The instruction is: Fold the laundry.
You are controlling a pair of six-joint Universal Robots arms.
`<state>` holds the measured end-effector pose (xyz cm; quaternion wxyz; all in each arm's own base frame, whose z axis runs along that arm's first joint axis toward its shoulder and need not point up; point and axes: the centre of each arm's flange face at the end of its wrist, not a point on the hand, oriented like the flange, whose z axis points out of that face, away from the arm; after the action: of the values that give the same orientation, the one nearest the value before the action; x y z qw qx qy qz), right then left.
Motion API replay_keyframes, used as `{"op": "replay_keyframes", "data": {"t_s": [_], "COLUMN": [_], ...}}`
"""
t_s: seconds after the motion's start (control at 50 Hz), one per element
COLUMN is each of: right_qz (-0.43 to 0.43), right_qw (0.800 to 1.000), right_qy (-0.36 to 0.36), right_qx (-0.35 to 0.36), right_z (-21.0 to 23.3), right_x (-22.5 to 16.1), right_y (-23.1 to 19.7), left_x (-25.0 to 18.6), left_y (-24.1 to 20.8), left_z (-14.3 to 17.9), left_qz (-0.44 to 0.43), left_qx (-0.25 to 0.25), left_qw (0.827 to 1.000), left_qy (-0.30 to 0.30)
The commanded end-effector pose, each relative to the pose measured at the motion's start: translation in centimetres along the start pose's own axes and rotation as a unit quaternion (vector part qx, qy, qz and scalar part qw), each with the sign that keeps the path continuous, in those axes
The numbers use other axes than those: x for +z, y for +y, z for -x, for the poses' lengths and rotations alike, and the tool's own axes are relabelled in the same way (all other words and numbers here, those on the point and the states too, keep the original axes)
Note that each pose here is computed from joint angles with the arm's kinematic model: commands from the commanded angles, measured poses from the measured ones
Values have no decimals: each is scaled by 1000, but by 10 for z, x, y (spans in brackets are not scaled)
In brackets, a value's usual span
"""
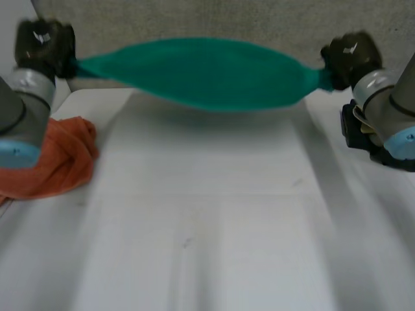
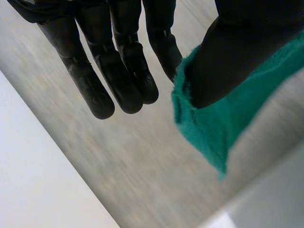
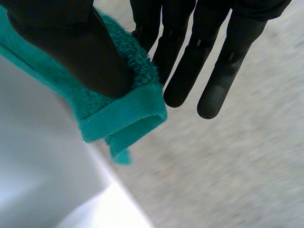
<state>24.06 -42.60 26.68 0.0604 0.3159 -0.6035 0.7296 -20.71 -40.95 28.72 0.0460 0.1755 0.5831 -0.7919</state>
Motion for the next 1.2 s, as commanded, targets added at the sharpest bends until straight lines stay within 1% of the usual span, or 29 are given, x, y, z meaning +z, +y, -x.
{"op": "replay_keyframes", "data": {"t_s": [0.02,0.04,0.06,0.12,0.14,0.18,0.28,0.34,0.4,0.48,0.56,0.58,0.64,0.66,0.72,0.76,1.02,1.2], "right_qz": [159,196,215,255,259,259,223,200,180,177,190,195,206,214,232,238,236,208], "right_qw": [982,974,969,956,955,957,973,979,983,983,978,975,969,963,952,948,948,961], "right_qy": [-99,-116,-125,-145,-145,-133,-53,-28,-25,-48,-88,-107,-139,-162,-201,-211,-212,-183], "right_qx": [8,7,7,-1,-2,-4,19,33,32,22,7,2,-4,-9,-17,-19,-3,-10], "right_z": [36,42,46,61,64,63,47,36,31,28,30,33,40,47,60,65,87,88], "right_x": [-24,-29,-32,-36,-35,-32,-23,-27,-32,-53,-81,-92,-109,-118,-134,-137,-115,-90], "right_y": [59,73,81,104,108,111,105,93,85,73,63,60,59,60,64,66,94,105], "left_x": [-48,-57,-61,-73,-75,-77,-77,-75,-74,-75,-77,-79,-81,-82,-83,-84,-83,-81], "left_y": [67,80,87,108,112,115,105,92,84,75,70,69,69,69,69,69,69,70], "left_z": [-28,-34,-37,-49,-52,-55,-54,-49,-45,-42,-41,-42,-42,-44,-44,-45,-44,-42], "left_qz": [117,135,142,162,164,166,153,139,131,124,121,122,123,123,123,125,124,122], "left_qx": [-6,-7,-7,-4,-2,3,12,10,7,-1,-7,-10,-13,-13,-13,-14,-16,-15], "left_qw": [992,989,988,983,982,981,983,986,988,989,989,989,989,989,989,988,989,989], "left_qy": [48,58,64,89,96,103,100,89,83,81,80,81,82,84,84,86,84,80]}}
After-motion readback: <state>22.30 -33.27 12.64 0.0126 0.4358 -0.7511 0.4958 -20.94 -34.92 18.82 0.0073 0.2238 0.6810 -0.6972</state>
